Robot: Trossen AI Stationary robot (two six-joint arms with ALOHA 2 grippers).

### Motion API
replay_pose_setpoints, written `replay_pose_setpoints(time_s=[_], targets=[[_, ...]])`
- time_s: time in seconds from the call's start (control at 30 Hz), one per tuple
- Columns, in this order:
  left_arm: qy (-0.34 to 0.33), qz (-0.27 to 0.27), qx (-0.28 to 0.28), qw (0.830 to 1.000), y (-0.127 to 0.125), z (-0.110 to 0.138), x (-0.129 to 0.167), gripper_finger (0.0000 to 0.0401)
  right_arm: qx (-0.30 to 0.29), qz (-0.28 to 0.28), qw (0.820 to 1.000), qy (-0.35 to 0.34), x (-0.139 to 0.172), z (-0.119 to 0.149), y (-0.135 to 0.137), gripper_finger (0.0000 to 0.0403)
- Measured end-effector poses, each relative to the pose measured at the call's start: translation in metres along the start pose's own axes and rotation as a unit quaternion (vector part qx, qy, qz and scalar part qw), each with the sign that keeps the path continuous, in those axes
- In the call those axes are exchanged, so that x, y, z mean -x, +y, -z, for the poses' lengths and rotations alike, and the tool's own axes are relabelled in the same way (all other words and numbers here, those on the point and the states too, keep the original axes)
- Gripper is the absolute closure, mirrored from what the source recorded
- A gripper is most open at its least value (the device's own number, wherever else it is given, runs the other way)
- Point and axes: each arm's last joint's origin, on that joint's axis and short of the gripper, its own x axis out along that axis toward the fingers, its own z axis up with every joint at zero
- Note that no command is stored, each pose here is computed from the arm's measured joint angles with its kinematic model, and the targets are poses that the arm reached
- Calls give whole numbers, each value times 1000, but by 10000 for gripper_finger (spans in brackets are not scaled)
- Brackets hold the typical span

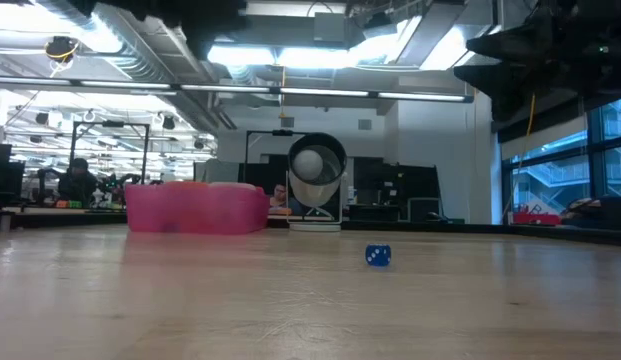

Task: Pick & Place Dice
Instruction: Put the small blue dice into the red bin

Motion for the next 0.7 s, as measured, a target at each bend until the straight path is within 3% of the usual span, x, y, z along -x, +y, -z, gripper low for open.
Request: replay_pose_setpoints(time_s=[0.2,0.4,0.5,0.7], targets=[[-56,60,-20,996,-33,31,0,279,-9,-30,999,33,-4,8,2,181],[-73,39,18,996,-48,72,3,280,-19,-50,998,40,-9,15,10,181],[-78,35,26,996,-56,82,3,281,-17,-65,997,37,-13,18,15,181],[-59,-3,18,998,-66,96,-6,278,8,-48,994,94,-36,30,32,181]])
